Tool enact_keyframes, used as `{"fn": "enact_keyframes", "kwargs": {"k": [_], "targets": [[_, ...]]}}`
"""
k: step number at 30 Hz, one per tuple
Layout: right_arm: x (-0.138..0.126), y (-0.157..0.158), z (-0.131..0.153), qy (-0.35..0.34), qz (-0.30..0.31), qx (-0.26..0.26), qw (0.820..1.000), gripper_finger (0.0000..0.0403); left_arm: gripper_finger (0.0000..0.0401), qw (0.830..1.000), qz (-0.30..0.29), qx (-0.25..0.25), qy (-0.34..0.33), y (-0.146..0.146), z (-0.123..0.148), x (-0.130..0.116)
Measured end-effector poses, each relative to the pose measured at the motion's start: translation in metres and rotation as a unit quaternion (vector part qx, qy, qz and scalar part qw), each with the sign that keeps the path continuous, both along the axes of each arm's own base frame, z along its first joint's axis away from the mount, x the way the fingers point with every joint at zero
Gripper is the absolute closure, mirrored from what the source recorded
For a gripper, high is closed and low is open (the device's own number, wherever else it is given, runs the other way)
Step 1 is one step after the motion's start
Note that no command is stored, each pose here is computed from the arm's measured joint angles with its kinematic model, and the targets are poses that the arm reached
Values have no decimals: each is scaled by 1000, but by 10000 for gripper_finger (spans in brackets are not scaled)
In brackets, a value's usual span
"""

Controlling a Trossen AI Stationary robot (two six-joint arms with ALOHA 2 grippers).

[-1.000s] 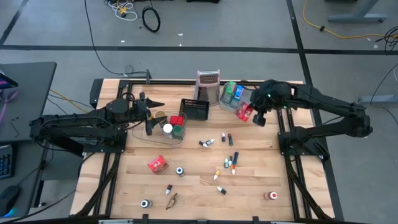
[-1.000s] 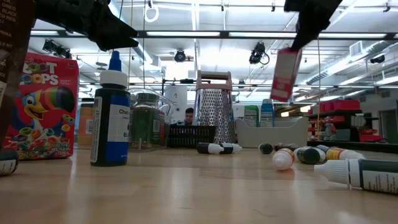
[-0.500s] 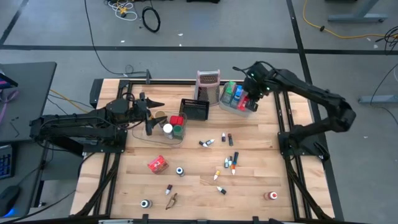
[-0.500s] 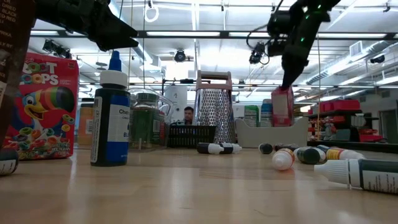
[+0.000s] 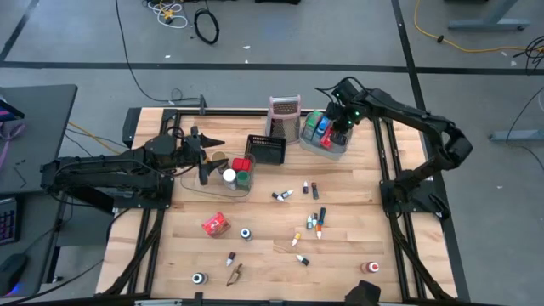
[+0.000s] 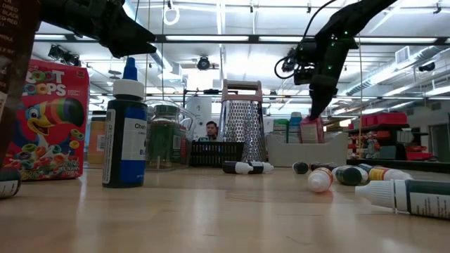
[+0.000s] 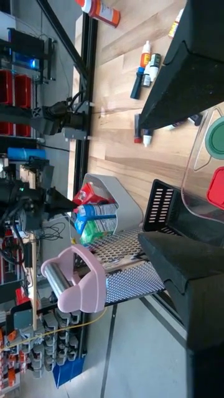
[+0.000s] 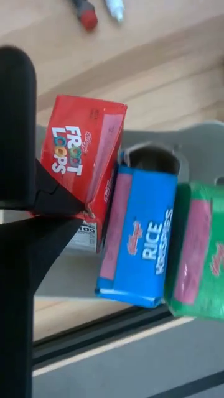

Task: Pick & Place Kitchen Items
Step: Put the red cereal box into the gray bin

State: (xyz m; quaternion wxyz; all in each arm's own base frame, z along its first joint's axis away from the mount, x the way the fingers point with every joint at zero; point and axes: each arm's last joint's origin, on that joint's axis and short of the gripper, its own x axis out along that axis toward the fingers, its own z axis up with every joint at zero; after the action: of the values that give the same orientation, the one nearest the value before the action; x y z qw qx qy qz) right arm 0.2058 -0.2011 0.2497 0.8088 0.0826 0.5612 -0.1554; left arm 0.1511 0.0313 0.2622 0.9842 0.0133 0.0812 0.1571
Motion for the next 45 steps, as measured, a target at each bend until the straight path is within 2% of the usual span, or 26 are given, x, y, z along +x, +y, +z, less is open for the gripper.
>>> {"fn": "enact_keyframes", "kwargs": {"k": [7,13,24,29,33,37,40,45], "targets": [[0,-8,1,-12,-7,-22,1000,342,110,1000,0,0,0,0,0,0],[1,-14,2,6,-47,-77,996,317,110,1000,0,-12,-4,0,0,0],[-1,-14,4,14,-64,-87,994,243,110,1000,0,-13,-4,0,0,0],[-5,-7,19,17,-87,-134,987,225,110,1000,0,-13,-4,0,0,0],[-11,8,43,-48,-100,-143,984,220,110,1000,0,-13,-4,0,0,0],[-13,31,68,-162,-79,-92,979,221,110,1000,-2,5,-1,0,1,0],[-9,49,82,-239,-35,-47,969,222,110,1000,-4,13,0,0,1,0],[13,75,94,-320,74,-19,944,223,110,999,-10,-44,-18,-1,1,0]]}}
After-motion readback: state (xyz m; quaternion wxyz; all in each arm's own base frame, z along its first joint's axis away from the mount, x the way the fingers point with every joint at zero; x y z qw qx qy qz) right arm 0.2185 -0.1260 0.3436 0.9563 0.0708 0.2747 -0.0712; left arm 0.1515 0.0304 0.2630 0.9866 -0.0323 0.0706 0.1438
